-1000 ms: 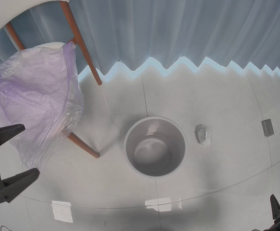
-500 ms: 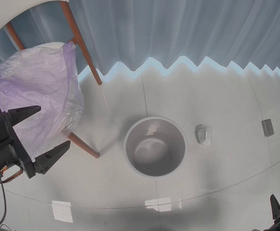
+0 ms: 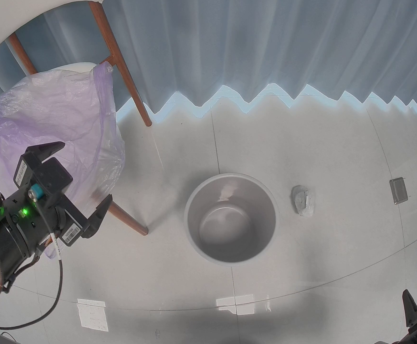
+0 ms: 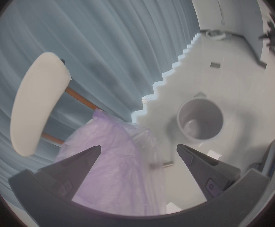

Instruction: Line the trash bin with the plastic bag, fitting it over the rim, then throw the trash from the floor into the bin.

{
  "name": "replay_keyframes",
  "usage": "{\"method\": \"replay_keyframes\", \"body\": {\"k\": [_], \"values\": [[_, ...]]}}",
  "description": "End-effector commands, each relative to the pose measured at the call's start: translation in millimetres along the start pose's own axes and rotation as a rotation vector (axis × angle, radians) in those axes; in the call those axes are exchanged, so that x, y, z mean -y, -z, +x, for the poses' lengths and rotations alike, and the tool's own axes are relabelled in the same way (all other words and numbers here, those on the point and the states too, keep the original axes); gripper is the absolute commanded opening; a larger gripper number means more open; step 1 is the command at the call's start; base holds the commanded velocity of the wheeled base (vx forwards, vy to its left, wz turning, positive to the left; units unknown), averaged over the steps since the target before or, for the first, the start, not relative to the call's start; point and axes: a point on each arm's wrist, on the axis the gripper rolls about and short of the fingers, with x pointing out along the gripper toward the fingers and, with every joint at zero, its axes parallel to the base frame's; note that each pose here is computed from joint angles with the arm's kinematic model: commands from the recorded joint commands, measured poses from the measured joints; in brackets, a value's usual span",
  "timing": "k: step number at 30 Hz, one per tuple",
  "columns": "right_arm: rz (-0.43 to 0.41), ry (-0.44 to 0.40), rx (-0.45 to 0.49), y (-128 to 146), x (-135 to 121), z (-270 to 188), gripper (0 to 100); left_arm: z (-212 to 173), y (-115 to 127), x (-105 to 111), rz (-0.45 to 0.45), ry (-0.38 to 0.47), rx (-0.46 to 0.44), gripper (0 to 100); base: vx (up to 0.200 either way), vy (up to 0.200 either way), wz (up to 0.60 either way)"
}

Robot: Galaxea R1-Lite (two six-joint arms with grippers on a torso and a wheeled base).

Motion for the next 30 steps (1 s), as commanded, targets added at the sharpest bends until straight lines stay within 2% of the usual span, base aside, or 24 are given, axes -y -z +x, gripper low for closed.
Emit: {"method": "replay_keyframes", "body": {"k": [1, 5, 9, 13, 16, 21, 30], "values": [[0.000, -0.001, -0.002, 5, 0, 0, 100, 16, -4, 12, 0.114, -0.040, -0.064, 100, 0.000, 0.000, 0.00], [0.000, -0.001, -0.002, 5, 0, 0, 100, 22, -3, 18, 0.161, -0.052, -0.057, 100, 0.000, 0.000, 0.00], [0.000, -0.001, -0.002, 5, 0, 0, 100, 31, -1, 33, 0.175, -0.041, -0.054, 100, 0.000, 0.000, 0.00], [0.000, -0.001, -0.002, 5, 0, 0, 100, 43, 21, 60, 0.201, -0.069, -0.120, 100, 0.000, 0.000, 0.00], [0.000, -0.001, -0.002, 5, 0, 0, 100, 43, 32, 68, 0.223, -0.106, -0.167, 100, 0.000, 0.000, 0.00], [0.000, -0.001, -0.002, 5, 0, 0, 100, 50, 34, 70, 0.245, -0.122, -0.195, 100, 0.000, 0.000, 0.00], [0.000, -0.001, -0.002, 5, 0, 0, 100, 65, 26, 61, 0.212, -0.178, -0.217, 100, 0.000, 0.000, 0.00]]}}
